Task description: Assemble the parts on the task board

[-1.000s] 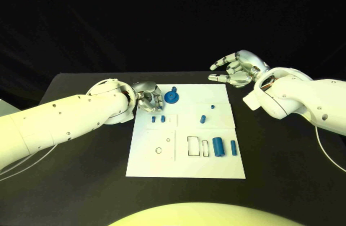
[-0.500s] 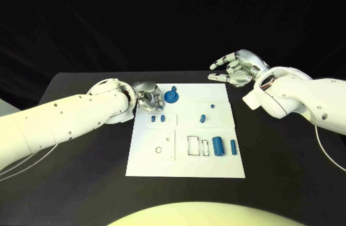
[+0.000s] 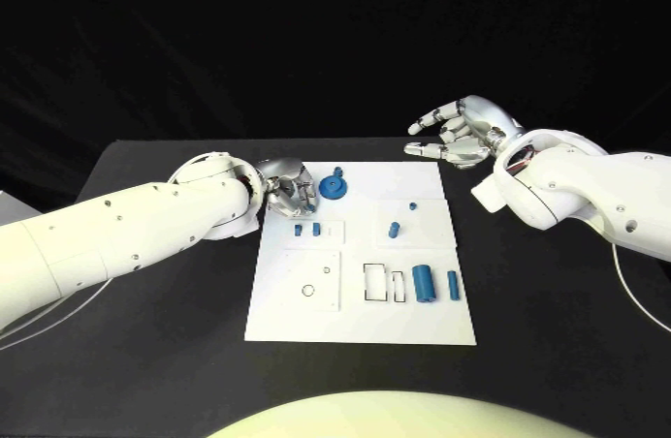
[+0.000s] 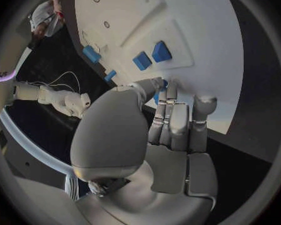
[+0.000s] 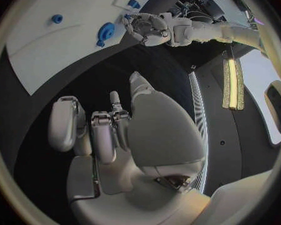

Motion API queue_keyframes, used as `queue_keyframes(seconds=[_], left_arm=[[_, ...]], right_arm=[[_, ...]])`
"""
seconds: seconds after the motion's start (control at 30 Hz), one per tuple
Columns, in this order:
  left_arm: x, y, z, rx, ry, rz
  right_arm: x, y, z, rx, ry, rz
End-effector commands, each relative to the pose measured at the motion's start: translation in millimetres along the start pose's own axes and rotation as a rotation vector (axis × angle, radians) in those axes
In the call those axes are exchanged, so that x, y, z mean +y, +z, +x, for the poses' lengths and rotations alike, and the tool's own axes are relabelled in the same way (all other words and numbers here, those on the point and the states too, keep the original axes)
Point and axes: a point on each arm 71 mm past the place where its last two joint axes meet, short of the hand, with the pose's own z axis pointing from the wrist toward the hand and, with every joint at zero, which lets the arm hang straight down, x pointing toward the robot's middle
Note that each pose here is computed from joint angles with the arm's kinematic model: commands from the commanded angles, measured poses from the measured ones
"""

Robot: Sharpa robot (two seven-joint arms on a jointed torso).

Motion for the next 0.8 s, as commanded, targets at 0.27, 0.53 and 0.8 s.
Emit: queue_keyframes(seconds=[0.27, 0.53, 0.8], left_arm=[[3.1, -0.3, 6.6, 0.024, -0.004, -0.009], [-0.2, 0.6, 7.9, 0.03, -0.01, 0.003], [1.1, 0.5, 7.8, 0.03, -0.011, -0.004]], right_arm=[[0.4, -0.3, 1.0, 0.012, -0.004, -0.011], [0.3, -0.3, 1.1, 0.012, -0.004, -0.01], [0.2, -0.4, 1.0, 0.012, -0.004, -0.01]])
